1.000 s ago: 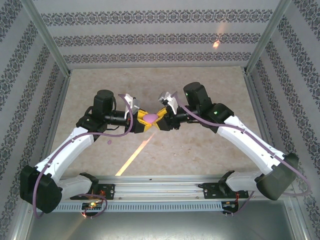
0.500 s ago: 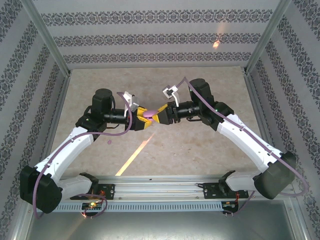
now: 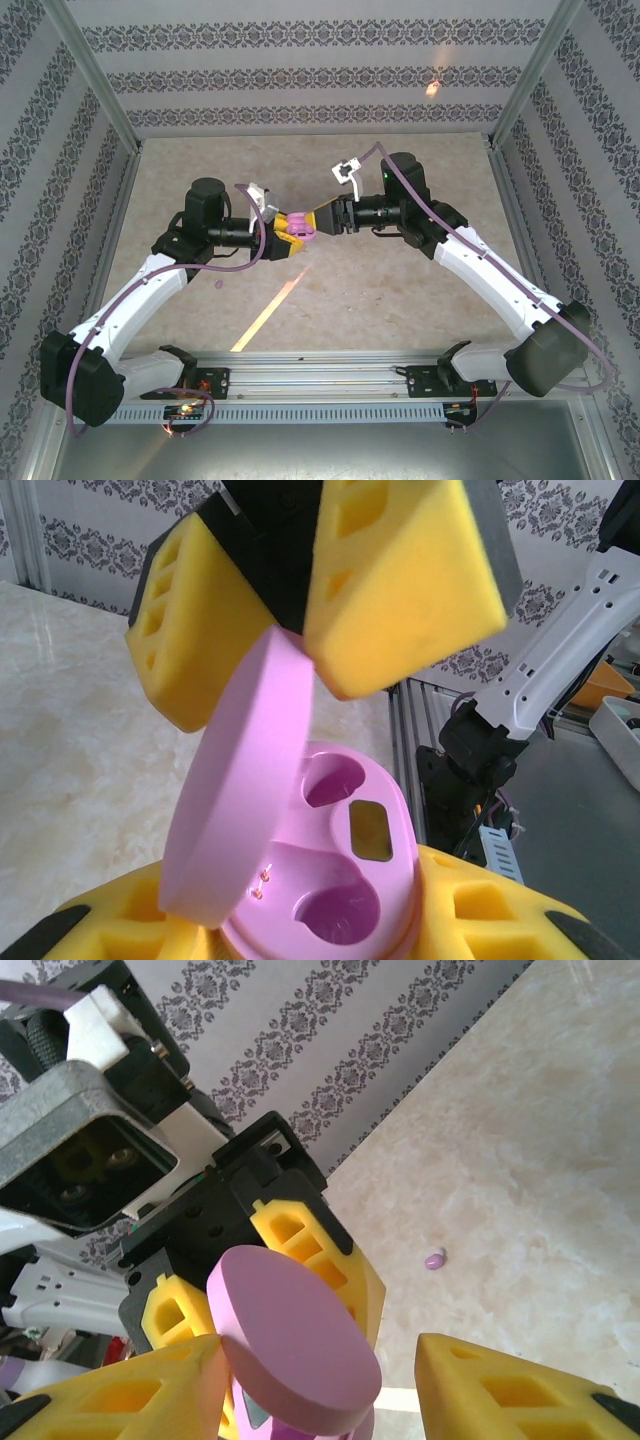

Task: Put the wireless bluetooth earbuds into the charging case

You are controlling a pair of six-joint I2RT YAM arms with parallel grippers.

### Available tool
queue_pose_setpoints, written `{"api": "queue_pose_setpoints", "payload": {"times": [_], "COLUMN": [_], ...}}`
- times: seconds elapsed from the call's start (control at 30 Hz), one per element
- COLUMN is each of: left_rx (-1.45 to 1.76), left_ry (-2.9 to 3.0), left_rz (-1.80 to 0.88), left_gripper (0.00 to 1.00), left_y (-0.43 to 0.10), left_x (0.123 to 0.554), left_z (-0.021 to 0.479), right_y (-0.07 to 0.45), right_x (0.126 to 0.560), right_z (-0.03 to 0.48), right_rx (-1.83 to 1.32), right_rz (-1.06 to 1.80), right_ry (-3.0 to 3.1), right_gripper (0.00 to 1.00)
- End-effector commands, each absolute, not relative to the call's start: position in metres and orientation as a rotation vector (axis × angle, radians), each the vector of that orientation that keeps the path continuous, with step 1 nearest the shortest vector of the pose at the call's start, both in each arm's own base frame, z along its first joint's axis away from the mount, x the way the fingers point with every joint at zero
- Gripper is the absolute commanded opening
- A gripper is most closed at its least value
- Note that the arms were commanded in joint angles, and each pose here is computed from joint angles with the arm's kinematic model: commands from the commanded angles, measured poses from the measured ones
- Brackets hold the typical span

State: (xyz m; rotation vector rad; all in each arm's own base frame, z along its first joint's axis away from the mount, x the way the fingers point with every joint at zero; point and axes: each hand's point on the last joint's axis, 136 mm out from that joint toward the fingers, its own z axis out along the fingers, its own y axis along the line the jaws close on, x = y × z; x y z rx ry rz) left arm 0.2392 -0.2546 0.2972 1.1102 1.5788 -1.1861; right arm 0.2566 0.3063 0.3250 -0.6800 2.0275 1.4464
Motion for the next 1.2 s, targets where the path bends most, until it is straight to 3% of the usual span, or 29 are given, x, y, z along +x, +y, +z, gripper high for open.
{"api": "queue_pose_setpoints", "payload": {"times": [0.0,0.67,1.17], "left_rx": [1.17,1.083,1.069], "left_ry": [1.504,1.588,1.621], "left_rz": [-1.219,-1.192,-1.273], "left_gripper": [0.09,0.09,0.09], "left_y": [-0.257,-0.255,-0.257], "left_x": [0.224,0.236,0.232], "left_z": [0.305,0.284,0.285], "right_y": [0.3,0.289,0.295], "right_x": [0.279,0.273,0.225], "right_z": [0.308,0.322,0.308], "right_rx": [-0.549,-0.419,-0.933], "right_rz": [1.362,1.363,1.073], "right_ry": [2.09,2.136,1.952], "right_gripper": [0.52,0.61,0.73]}}
